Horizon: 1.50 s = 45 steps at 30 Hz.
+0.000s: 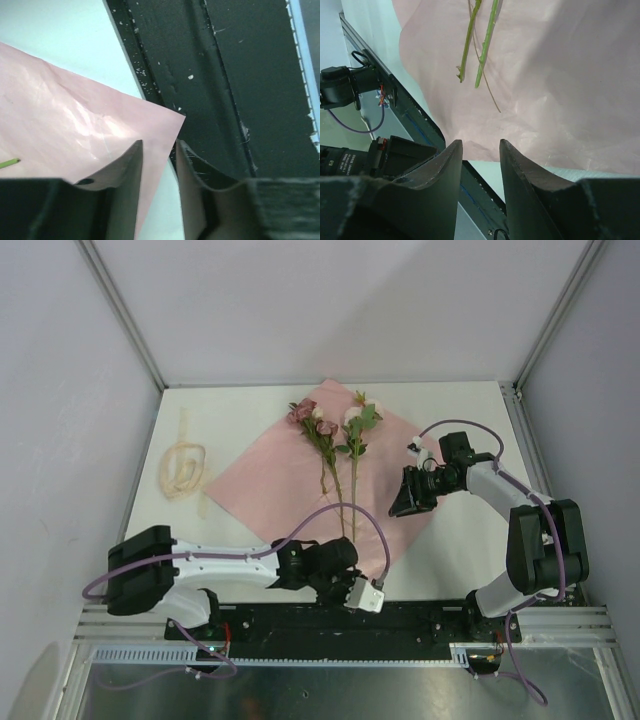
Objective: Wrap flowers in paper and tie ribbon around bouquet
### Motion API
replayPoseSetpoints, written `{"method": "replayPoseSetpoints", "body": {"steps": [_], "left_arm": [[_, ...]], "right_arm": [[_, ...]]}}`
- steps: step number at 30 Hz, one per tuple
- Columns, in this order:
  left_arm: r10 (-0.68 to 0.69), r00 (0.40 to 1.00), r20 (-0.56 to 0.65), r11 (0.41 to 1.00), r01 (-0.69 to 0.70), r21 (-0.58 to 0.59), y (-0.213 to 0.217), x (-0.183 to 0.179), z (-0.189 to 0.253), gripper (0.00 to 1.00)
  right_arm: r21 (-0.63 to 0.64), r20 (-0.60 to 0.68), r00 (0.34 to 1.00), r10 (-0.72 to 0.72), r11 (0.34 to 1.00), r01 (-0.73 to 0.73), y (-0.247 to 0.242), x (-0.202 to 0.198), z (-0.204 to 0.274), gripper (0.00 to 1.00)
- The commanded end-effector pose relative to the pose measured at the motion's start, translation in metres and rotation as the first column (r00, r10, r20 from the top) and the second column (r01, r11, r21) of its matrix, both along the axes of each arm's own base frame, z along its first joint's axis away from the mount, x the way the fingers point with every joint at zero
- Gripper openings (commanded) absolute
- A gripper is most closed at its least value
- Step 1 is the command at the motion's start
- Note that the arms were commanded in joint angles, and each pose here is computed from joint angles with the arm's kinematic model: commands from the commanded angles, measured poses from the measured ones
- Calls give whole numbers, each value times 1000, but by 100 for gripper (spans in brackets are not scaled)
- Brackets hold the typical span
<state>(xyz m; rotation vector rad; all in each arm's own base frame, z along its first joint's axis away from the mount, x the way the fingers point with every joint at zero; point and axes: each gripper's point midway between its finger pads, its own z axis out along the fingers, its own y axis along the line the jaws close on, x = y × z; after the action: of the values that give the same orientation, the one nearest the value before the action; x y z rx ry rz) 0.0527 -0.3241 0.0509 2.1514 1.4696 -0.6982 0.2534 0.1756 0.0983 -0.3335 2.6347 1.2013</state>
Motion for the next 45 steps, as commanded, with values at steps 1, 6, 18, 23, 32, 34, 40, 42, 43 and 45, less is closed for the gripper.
{"method": "replayPoseSetpoints", "body": {"steps": [1, 6, 18, 23, 32, 34, 40, 42, 43, 45], "left_arm": [[-31, 1000, 2, 999, 31, -8, -13, -8, 4, 44], [-44, 999, 8, 999, 44, 1, -19, -17, -5, 52], [13, 1000, 18, 1000, -13, 11, -26, -19, -20, 52], [21, 1000, 9, 999, -21, 27, -24, -20, -27, 35], [19, 1000, 23, 999, -20, 27, -21, -15, -29, 3], [26, 999, 24, 999, -26, 19, -21, -13, -26, 1], [77, 997, -1, 996, -77, -42, -27, 0, 1, 0], [97, 995, -4, 992, -97, -76, -29, 7, 15, 0], [104, 995, -5, 990, -104, -93, -31, 11, 22, 0], [127, 992, -7, 985, -127, -114, -31, 20, 30, 0]], "right_arm": [[17, 45, 999, 23, 1000, -23, 0, -1, 10, 41], [8, 43, 999, 27, 1000, -27, -3, -1, 7, 41], [10, 35, 999, 17, 1000, -17, -4, -1, 5, 41], [4, 39, 999, 12, 1000, -12, -5, -2, 5, 41], [11, 32, 999, 14, 1000, -14, -5, -4, 3, 41], [15, 35, 999, 18, 1000, -18, -4, -4, 4, 41], [26, 65, 997, 44, 999, -46, -4, -6, 8, 41], [33, 79, 995, 58, 998, -61, -3, -7, 10, 42], [35, 84, 994, 66, 997, -69, -2, -8, 10, 43], [40, 91, 992, 85, 995, -88, -2, -11, 11, 47]]}}
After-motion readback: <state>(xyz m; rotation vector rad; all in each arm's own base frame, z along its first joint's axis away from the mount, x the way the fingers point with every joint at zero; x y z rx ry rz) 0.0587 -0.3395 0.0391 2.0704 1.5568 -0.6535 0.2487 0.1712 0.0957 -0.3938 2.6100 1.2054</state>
